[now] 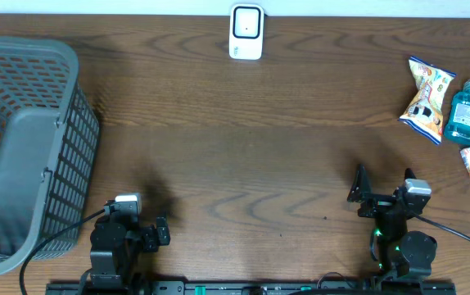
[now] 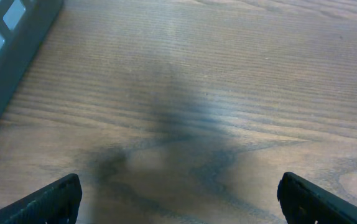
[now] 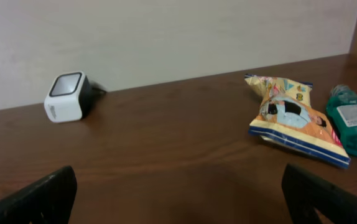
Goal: Scan the item barcode
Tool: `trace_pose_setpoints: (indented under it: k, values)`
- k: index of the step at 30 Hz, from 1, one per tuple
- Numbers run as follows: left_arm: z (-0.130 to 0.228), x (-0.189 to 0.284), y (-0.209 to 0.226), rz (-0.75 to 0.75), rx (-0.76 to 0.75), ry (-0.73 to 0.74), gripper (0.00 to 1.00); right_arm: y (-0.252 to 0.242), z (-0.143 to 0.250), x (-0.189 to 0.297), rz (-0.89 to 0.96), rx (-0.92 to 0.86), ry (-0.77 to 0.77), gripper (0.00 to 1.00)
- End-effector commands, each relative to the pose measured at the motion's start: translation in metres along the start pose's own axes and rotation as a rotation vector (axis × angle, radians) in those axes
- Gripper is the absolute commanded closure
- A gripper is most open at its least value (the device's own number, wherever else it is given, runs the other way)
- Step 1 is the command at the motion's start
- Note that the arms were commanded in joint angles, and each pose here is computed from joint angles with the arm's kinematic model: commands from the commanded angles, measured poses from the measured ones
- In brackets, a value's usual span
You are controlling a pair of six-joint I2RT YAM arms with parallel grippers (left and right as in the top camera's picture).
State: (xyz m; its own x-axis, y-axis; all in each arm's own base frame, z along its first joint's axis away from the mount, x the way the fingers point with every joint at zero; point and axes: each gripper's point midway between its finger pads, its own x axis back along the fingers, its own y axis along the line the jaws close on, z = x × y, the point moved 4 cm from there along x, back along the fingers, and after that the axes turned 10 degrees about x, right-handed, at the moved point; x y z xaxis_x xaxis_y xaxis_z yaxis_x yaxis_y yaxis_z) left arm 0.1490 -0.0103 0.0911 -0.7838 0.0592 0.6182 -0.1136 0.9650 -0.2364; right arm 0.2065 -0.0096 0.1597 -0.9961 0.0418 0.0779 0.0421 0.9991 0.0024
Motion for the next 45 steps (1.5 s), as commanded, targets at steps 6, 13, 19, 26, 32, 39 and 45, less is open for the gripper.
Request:
trace_pose_setpoints:
  k: [6, 13, 19, 26, 32, 39, 45]
  values:
    - [0.005, -0.001, 0.003, -0.016, -0.011, 0.018, 0.02, -0.001, 0.001, 0.0, 0.004, -0.011, 0.004, 0.01]
    - [0.005, -0.001, 0.003, -0.016, -0.011, 0.018, 0.02, -0.001, 0.001, 0.0, 0.003, -0.011, 0.004, 0.01]
    - [0.005, -0.001, 0.003, -0.015, -0.011, 0.018, 0.02, -0.001, 0.001, 0.0, 0.003, -0.011, 0.004, 0.01]
    - [0.004, -0.001, 0.002, -0.014, -0.012, 0.01, 0.02, -0.001, 0.001, 0.0, 0.004, -0.011, 0.004, 0.01]
    - [0.002, 0.0, 0.002, -0.01, -0.012, -0.001, 0.02, -0.001, 0.001, 0.0, 0.004, -0.011, 0.004, 0.01]
    - [-0.01, 0.0, -0.003, 0.014, -0.012, -0.059, 0.02, -0.001, 0.001, 0.0, 0.004, -0.011, 0.004, 0.01]
    - [-0.062, 0.011, -0.019, 0.096, -0.016, -0.318, 0.02, -0.001, 0.001, 0.0, 0.003, -0.011, 0.004, 0.01]
